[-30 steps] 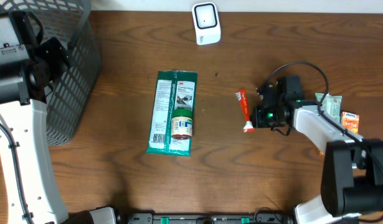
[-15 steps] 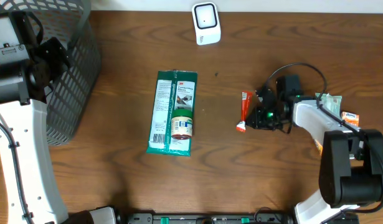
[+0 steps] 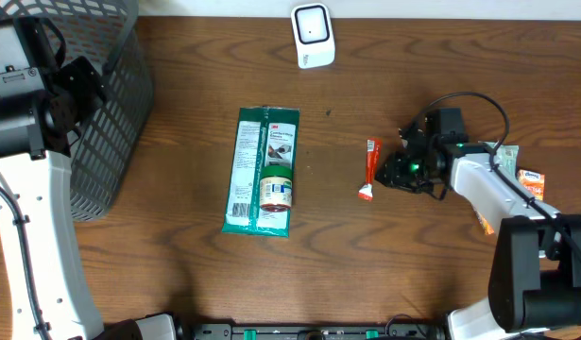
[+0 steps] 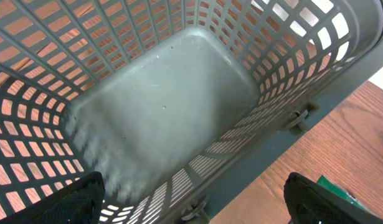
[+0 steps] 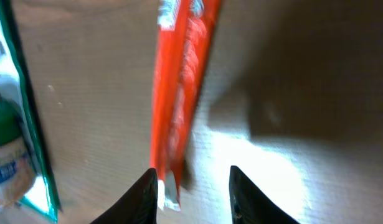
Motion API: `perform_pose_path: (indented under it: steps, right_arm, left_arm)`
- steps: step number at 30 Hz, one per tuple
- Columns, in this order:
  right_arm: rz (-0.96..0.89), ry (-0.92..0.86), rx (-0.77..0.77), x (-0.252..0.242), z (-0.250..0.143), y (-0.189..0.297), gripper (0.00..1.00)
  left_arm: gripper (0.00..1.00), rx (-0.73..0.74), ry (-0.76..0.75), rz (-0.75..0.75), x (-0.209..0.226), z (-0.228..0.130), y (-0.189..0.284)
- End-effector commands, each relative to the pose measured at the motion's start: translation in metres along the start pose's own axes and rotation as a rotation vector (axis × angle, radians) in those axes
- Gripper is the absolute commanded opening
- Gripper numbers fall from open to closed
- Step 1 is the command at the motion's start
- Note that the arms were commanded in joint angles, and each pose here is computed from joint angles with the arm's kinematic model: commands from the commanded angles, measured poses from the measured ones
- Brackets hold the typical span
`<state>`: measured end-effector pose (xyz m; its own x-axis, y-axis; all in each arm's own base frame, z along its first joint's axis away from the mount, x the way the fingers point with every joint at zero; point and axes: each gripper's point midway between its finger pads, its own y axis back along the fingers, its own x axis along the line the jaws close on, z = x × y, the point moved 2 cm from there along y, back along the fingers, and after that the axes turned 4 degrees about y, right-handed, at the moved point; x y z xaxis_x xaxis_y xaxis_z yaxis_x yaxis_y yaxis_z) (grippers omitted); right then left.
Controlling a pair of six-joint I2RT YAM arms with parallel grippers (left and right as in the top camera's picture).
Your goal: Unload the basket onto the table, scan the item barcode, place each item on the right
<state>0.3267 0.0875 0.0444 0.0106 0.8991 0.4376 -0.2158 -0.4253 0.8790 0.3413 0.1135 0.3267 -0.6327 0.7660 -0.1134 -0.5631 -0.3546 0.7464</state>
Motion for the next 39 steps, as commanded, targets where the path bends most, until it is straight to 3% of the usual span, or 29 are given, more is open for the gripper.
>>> perform_pose_path:
  steps: [1,7,10,14,17,24,29,39]
  right_arm:
    - [0.001,-0.027,0.017,0.005,-0.015,-0.015,0.32]
    - [-0.126,-0.046,-0.022,-0.011,-0.037,-0.039,0.24]
    - [-0.220,-0.044,-0.029,-0.026,-0.041,-0.039,0.01]
    - [-0.171,0.101,-0.027,-0.016,-0.032,-0.029,0.01]
    - [-0.077,0.320,-0.050,0.009,-0.018,-0.007,0.01]
    - [-0.079,0.667,-0.226,0.040,0.002,0.044,0.01]
    - [-0.194,0.751,-0.397,0.057,0.028,0.083,0.01]
    - [-0.394,0.930,-0.524,0.108,0.102,0.190,0.01]
  left_arm:
    - [0.92,-0.008,-0.005,0.014,0.003,0.002,0.001]
    - [0.93,-0.008,-0.005,0.014,0.003,0.002,0.001]
    - [0.92,-0.008,-0.005,0.014,0.003,0.002,0.001]
    - [0.92,-0.008,-0.005,0.014,0.003,0.002,0.001]
    - [0.92,-0.008,-0.005,0.014,0.003,0.002,0.001]
    - [0.92,-0.008,-0.005,0.014,0.003,0.002,0.001]
    - [0.93,-0.008,-0.005,0.014,0.003,0.002,0.001]
    - [0.93,-0.008,-0.005,0.014,0.003,0.002,0.001]
